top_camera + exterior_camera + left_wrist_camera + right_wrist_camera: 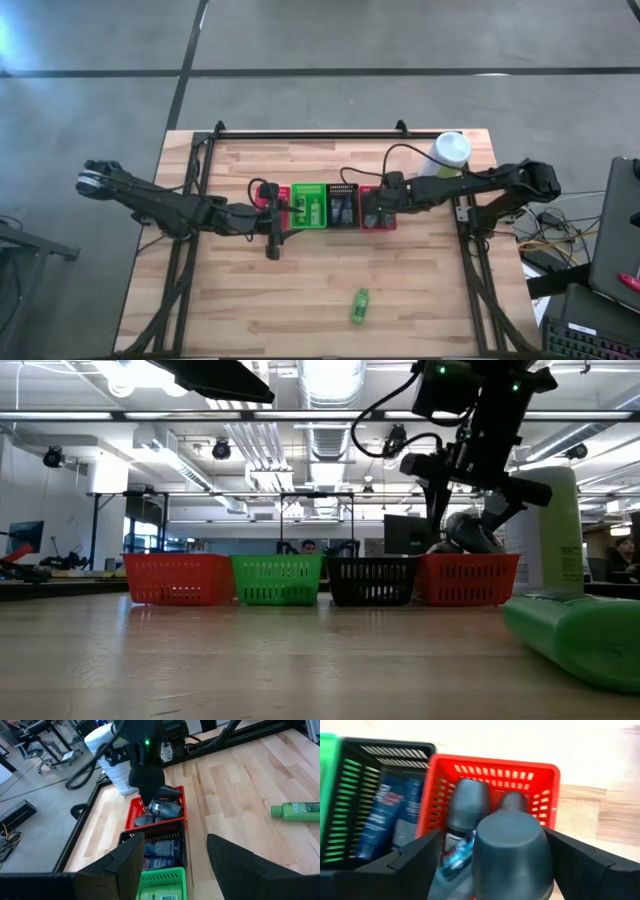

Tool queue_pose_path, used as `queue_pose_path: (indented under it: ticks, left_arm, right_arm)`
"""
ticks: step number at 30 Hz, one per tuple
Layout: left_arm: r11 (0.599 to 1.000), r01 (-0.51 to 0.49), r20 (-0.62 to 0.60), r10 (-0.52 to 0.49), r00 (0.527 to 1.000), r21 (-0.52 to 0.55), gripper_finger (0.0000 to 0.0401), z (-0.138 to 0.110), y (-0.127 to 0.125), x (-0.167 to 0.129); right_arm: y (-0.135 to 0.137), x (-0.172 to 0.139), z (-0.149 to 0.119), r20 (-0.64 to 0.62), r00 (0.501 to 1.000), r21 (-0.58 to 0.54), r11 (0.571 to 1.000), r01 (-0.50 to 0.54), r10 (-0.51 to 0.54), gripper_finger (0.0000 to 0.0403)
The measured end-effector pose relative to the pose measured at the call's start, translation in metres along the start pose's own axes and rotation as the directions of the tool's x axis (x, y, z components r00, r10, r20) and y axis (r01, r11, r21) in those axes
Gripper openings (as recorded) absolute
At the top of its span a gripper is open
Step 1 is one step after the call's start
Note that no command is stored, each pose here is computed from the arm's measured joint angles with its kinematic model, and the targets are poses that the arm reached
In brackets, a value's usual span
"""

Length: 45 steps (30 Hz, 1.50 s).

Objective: Pick & Place Travel size toiletries
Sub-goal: Put the black deodorant into the right red bin

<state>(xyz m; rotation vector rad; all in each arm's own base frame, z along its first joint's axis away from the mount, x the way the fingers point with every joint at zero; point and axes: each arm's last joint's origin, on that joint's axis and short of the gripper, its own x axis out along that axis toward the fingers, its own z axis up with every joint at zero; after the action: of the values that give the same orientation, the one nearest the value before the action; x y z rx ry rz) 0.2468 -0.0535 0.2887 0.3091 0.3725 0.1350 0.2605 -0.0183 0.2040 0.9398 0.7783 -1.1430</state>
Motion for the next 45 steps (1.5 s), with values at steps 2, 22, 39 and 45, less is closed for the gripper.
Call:
queue_pose_path:
  ticks: [2,22,39,45]
  left_arm:
    - [1.0,0.0,0.0,0.0,1.0,0.0,0.022,0.0,0.0,0.0]
    - [1.0,0.0,-0.001,0.0,1.0,0.0,0.022,0.0,0.0,0.0]
    - [1.0,0.0,0.0,0.0,1.0,-0.008,0.022,0.0,0.0,0.0]
    - [1.0,0.0,-0.002,0.0,1.0,-0.007,0.022,0.0,0.0,0.0]
  right_arm:
    - [0.001,0.003,-0.001,-0.001,1.0,-0.003,1.0,0.009,-0.009,0.0311]
    - [0.006,0.008,0.01,0.039,0.999,-0.034,0.999,0.027,-0.026,0.0254]
    - [0.006,0.02,0.013,0.082,0.994,-0.076,0.994,0.074,-0.067,0.0306]
    - [0.008,0.028,0.01,0.076,0.994,-0.081,0.993,0.086,-0.08,0.0314]
